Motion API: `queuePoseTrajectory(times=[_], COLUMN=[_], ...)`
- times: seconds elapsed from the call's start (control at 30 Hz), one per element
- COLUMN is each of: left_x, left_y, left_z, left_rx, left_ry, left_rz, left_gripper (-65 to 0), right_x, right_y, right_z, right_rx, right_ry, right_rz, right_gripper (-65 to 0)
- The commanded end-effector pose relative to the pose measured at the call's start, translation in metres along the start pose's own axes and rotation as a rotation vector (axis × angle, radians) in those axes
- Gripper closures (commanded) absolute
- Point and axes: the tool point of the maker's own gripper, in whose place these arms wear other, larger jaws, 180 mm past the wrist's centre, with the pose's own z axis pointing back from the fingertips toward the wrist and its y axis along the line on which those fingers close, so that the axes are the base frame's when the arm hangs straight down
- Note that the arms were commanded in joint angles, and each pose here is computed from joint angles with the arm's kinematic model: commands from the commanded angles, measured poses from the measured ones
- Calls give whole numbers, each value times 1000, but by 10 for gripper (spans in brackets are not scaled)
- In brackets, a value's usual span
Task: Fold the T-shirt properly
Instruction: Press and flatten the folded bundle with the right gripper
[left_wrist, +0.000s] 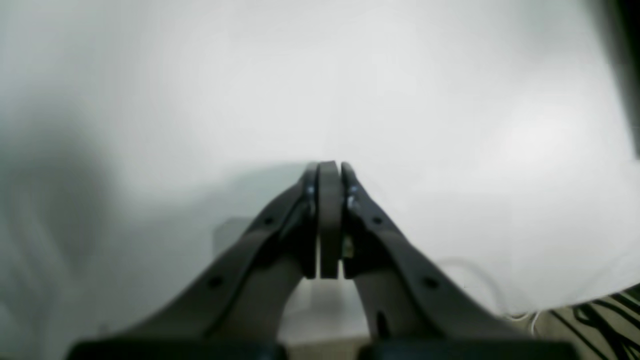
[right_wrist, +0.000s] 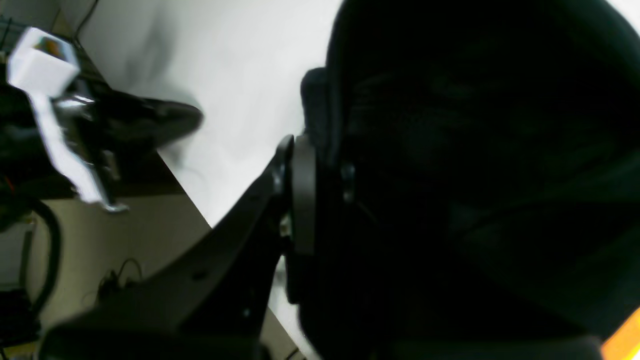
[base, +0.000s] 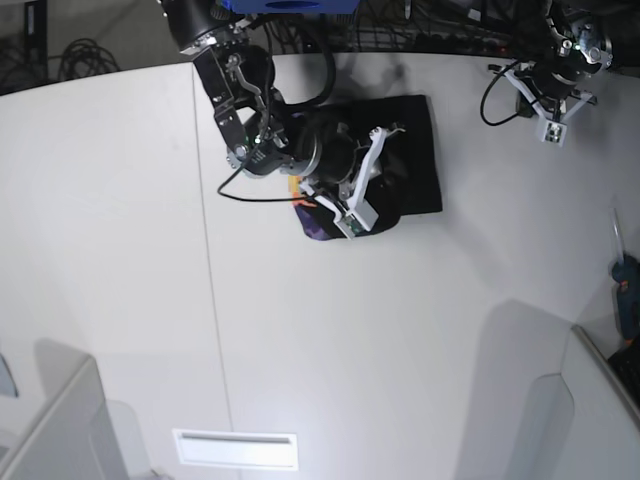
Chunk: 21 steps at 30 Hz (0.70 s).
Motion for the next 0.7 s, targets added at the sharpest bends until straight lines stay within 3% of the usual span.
queuePoseTrajectory(times=[0.0, 0.37, 0.47, 0.57, 0.67], left_x=[0, 2, 3, 2, 2], left_y=[11, 12, 12, 14, 15], left_z=[5, 4, 4, 5, 5], left_rx=[33, 34, 35, 41, 42], left_ry=[5, 2, 1, 0, 0], left_rz=[-6, -4, -4, 0, 0], left_gripper=[0, 0, 0, 0, 0], right_x=[16, 16, 16, 13, 12], right_y=[12, 16, 16, 20, 37], right_z=[-1, -5, -5, -6, -11], right_rx=[37, 32, 32, 39, 72], right_ry=[-43, -24, -24, -12, 8], right_rz=[15, 6, 6, 19, 82], right_gripper=[0, -6, -192, -317, -339])
